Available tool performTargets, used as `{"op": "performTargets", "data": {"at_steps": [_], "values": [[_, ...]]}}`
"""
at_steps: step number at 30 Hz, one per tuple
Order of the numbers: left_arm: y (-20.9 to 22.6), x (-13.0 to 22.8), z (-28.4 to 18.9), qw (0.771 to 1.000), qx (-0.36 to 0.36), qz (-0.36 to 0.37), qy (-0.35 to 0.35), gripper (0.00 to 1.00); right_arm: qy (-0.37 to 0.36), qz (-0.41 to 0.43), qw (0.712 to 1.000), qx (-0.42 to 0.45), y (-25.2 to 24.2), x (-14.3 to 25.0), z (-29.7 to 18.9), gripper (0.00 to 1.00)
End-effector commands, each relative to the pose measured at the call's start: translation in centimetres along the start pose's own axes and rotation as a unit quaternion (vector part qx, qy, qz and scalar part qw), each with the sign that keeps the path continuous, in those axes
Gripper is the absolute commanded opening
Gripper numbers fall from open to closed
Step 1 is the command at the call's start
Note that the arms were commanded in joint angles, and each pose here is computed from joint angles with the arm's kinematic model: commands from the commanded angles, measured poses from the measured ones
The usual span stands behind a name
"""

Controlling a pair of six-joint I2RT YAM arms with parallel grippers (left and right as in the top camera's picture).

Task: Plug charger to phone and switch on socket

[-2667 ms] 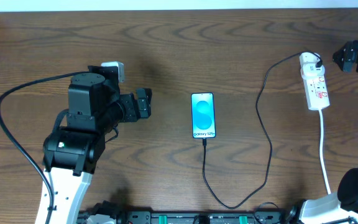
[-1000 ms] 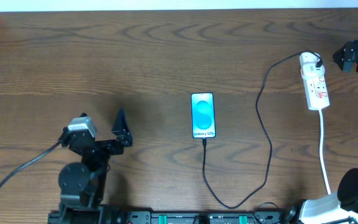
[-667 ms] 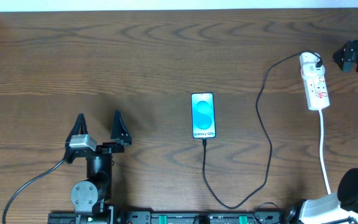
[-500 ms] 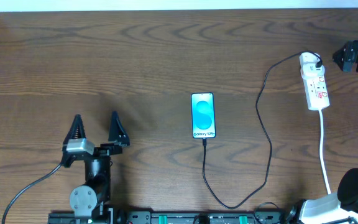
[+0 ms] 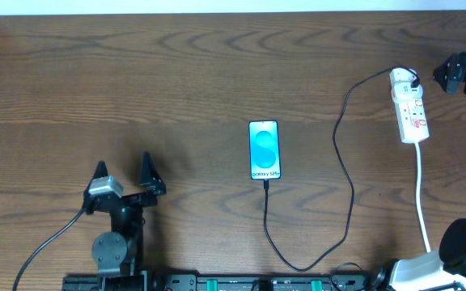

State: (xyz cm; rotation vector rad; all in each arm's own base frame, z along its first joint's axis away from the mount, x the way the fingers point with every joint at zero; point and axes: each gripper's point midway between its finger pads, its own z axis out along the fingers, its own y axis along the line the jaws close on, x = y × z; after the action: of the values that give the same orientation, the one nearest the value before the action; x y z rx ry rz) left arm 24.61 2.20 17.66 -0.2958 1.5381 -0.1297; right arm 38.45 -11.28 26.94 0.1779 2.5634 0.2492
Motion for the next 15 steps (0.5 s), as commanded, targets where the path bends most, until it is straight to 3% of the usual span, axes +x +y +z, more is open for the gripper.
{"op": "performTargets", "data": {"at_steps": [1,15], "values": [[1.18,2.98,-0.24,0.998,-0.024,0.011,0.059,0.99,-0.004,-0.001,1.0,-0.001,0.36,-0.21,-0.27,0.99],[1.37,3.79,-0.36,0.997,-0.027,0.015,0.076,0.99,-0.004,0.0,1.0,-0.001,0.35,-0.21,-0.27,0.99]]}}
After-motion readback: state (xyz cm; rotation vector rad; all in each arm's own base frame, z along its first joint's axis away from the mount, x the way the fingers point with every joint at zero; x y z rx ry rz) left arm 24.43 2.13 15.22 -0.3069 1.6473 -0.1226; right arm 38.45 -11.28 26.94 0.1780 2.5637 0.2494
